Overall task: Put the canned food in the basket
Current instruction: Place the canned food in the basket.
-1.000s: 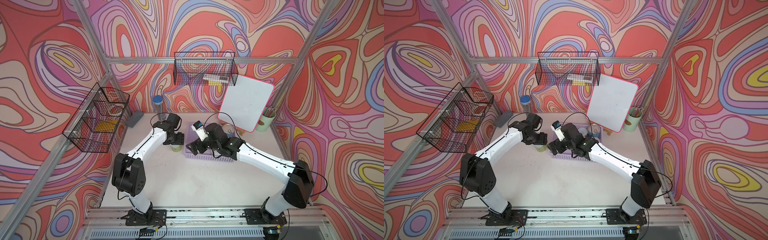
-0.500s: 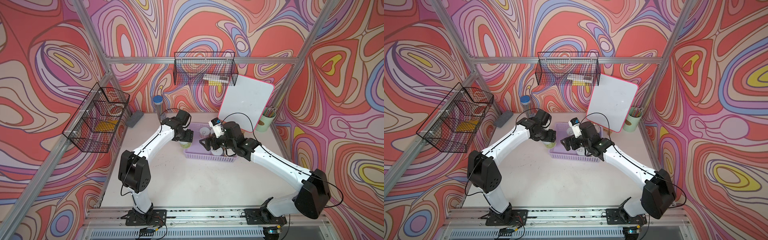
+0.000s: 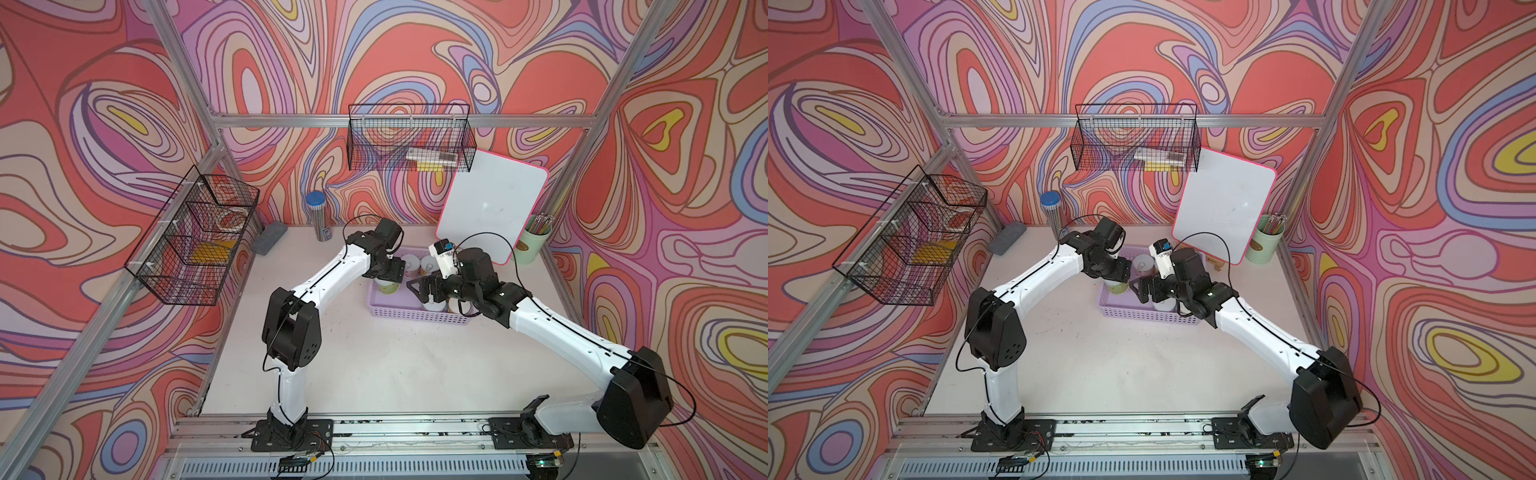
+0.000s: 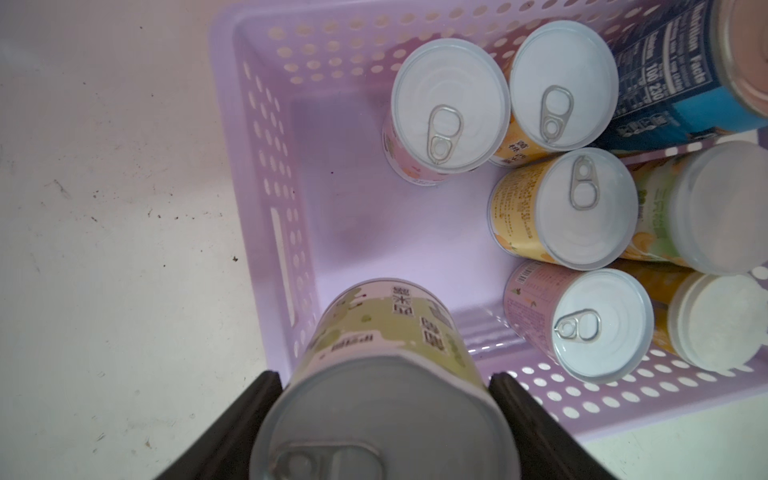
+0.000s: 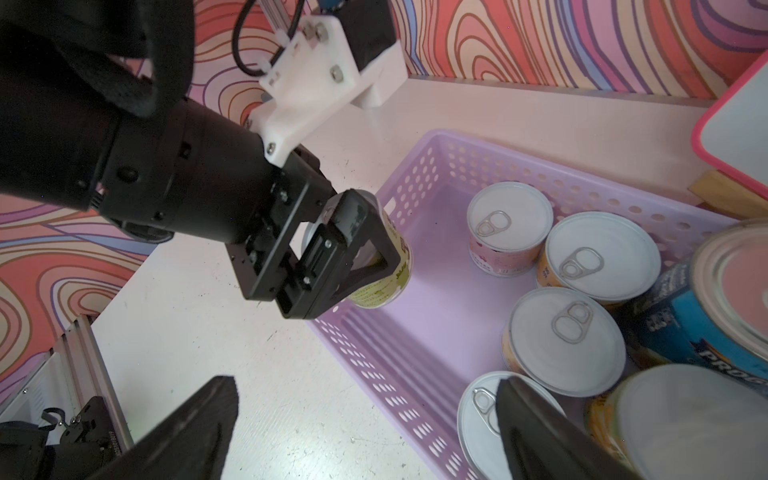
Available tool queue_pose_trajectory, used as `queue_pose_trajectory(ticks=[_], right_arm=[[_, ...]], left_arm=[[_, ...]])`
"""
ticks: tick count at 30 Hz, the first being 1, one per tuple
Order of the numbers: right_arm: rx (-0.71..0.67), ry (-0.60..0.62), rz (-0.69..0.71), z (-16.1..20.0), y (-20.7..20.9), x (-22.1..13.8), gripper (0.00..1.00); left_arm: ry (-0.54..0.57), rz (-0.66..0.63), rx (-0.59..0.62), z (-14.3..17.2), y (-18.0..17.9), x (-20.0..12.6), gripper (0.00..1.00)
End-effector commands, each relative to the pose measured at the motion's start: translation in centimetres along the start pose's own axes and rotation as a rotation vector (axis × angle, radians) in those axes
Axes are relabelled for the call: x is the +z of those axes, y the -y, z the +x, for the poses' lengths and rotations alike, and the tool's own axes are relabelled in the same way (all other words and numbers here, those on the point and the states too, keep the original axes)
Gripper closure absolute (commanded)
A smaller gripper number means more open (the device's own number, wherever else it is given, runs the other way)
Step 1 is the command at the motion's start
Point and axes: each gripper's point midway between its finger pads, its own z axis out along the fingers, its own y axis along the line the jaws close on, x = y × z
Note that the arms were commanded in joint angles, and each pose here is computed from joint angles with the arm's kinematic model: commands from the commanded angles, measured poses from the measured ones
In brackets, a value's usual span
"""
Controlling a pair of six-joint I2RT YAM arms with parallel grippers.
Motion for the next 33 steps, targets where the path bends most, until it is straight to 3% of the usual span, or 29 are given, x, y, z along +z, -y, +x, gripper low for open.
queue_pose_trajectory(ticks=[1, 18, 33], right_arm=[[0.049, 0.059, 0.007, -1.0, 1.0, -1.2, 0.02], [0.130, 0.090, 0.053, -0.7, 3.9, -2.8, 0.02], [0.217, 0.107, 0.129, -0.3, 6.6, -4.1, 0.02]], left_arm=[[0.039, -0.001, -0.013, -1.3, 0.9, -0.2, 0.36], [0.106, -0.052, -0.123, -2.5, 1.9, 3.8, 0.41], [0.124, -0.008, -0.197, -3.0, 3.0, 6.9, 0.45]])
